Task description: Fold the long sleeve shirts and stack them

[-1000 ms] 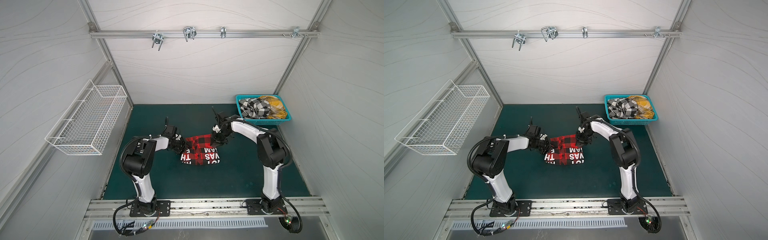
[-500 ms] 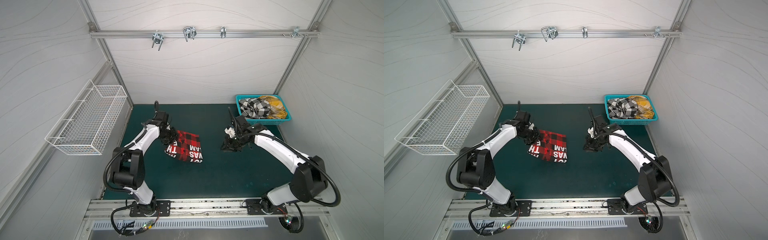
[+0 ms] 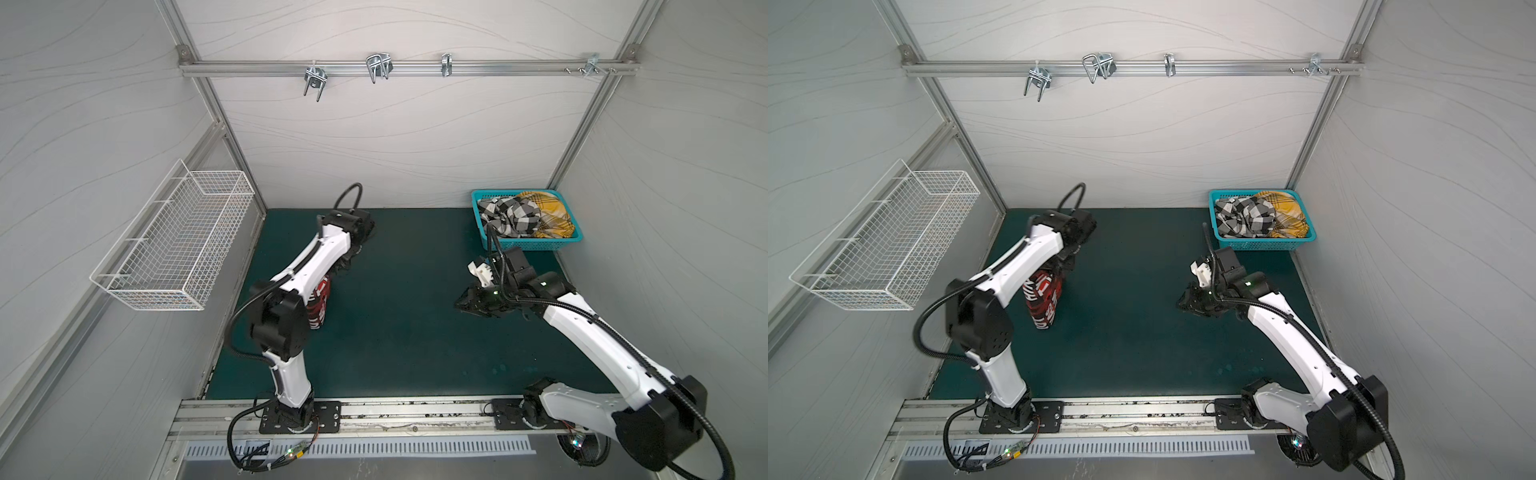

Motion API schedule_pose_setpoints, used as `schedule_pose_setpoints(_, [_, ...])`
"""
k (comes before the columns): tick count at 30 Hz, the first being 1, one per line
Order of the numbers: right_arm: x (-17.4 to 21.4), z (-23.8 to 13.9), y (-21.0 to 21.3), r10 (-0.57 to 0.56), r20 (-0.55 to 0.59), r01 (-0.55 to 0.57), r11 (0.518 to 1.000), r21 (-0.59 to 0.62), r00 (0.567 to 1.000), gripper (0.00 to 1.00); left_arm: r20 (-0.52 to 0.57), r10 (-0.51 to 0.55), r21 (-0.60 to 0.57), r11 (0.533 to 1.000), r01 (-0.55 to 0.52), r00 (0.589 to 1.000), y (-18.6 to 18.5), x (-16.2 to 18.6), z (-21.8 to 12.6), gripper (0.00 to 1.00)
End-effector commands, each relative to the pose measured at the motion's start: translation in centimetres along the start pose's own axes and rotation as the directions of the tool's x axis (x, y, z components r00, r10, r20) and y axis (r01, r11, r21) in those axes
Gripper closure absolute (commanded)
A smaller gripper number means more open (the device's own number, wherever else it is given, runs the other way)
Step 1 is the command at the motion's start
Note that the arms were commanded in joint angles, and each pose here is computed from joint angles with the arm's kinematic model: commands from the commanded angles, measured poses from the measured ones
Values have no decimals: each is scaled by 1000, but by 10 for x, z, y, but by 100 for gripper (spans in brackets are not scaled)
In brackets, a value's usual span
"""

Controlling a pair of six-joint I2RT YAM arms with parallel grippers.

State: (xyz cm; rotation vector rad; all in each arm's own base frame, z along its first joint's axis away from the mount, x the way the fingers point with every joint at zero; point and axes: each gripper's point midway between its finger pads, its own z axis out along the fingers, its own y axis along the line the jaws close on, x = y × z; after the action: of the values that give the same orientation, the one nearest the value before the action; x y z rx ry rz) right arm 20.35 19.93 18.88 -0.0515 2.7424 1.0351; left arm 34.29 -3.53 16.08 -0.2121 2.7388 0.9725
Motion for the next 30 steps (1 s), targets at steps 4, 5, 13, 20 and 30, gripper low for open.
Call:
schedule_pose_setpoints(4, [17, -18, 2, 12, 11, -11, 997, -78, 1000, 74, 64, 66, -119, 991, -58, 996, -75, 25, -36, 100])
schedule_pose_setpoints(5, [19, -22, 2, 12, 15, -11, 997, -79, 1000, 72, 66, 74, -86, 994, -69, 995, -95, 28, -44, 76])
schedule_pose_setpoints(13, [45, -56, -7, 18, 72, -17, 1000, -14, 997, 53, 58, 0, 398, 917, -24, 998, -210, 60, -136, 29])
schedule_pose_setpoints(20, [49, -27, -5, 22, -29, -24, 998, -60, 999, 49, -23, -145, 471, 871, 139, 989, -111, 32, -102, 44])
schedule_pose_setpoints(30, [-12, 85, 31, -134, -183, 141, 990, 27, 974, 40, -312, -235, 561, 736, 378, 921, -54, 53, 23, 72])
